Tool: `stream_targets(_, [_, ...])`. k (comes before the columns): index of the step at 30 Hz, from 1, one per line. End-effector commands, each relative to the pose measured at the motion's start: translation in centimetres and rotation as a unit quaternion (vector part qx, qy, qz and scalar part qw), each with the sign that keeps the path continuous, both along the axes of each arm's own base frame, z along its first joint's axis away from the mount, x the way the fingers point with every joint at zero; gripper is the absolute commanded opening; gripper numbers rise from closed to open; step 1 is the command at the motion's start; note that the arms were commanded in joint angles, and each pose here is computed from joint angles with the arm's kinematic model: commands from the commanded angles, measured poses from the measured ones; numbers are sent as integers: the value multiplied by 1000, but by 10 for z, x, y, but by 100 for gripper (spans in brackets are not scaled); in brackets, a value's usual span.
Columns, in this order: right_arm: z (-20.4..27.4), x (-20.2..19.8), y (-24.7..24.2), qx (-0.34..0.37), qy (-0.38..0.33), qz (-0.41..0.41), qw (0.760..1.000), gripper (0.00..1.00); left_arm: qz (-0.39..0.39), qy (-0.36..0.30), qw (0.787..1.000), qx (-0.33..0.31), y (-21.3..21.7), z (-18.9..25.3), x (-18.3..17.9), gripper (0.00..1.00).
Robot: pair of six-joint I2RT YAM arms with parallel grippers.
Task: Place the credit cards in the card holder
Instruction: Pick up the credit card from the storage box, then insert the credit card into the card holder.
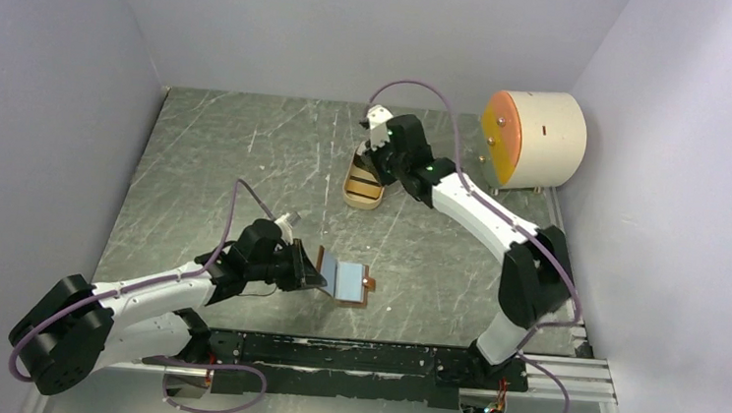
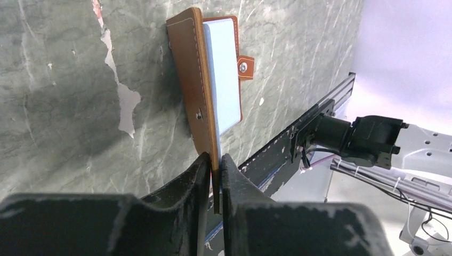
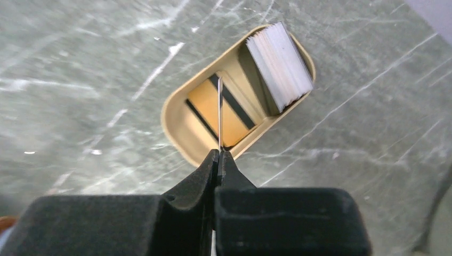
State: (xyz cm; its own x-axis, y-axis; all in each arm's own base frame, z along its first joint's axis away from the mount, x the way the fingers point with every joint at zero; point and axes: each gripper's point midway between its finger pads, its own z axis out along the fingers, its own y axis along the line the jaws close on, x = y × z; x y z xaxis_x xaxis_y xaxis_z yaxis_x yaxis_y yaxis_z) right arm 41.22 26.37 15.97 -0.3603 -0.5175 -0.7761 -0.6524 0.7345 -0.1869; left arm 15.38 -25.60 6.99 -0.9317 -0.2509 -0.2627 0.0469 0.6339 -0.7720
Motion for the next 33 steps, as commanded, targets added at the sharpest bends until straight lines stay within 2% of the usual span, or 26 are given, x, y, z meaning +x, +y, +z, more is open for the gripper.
stream_targets(1, [31, -37, 10, 145, 46, -54, 987, 0, 18, -20, 999, -43, -9, 14, 11, 17])
stream_targets(7, [34, -98, 24, 253, 93, -59, 961, 0, 10, -43, 994, -98, -16, 23, 10, 19])
stream_targets(10, [21, -129, 30, 244, 94, -68, 963, 0, 21, -21, 997, -71, -13, 10, 10, 20])
stream_targets(12, [12, -149, 34, 257, 111, -71, 957, 0, 23, -8, 998, -59, -9, 1, 7, 24])
stream_targets(16, [-12, -180, 40, 310, 164, -81, 933, 0, 35, 7, 998, -45, 2, -12, -2, 33])
stream_targets(19, [-27, -195, 39, 339, 191, -93, 916, 0, 44, 6, 999, -29, 10, -17, -4, 34])
stream_targets(26, [-53, -213, 40, 385, 245, -114, 882, 0, 66, -5, 998, -4, 24, -21, -3, 28])
stream_targets(29, [-61, -217, 44, 394, 265, -122, 871, 0, 62, -5, 998, -7, 25, -25, -5, 17])
stream_targets(33, [-69, -216, 39, 416, 271, -154, 854, 0, 56, 5, 998, 3, 25, -33, -8, 11])
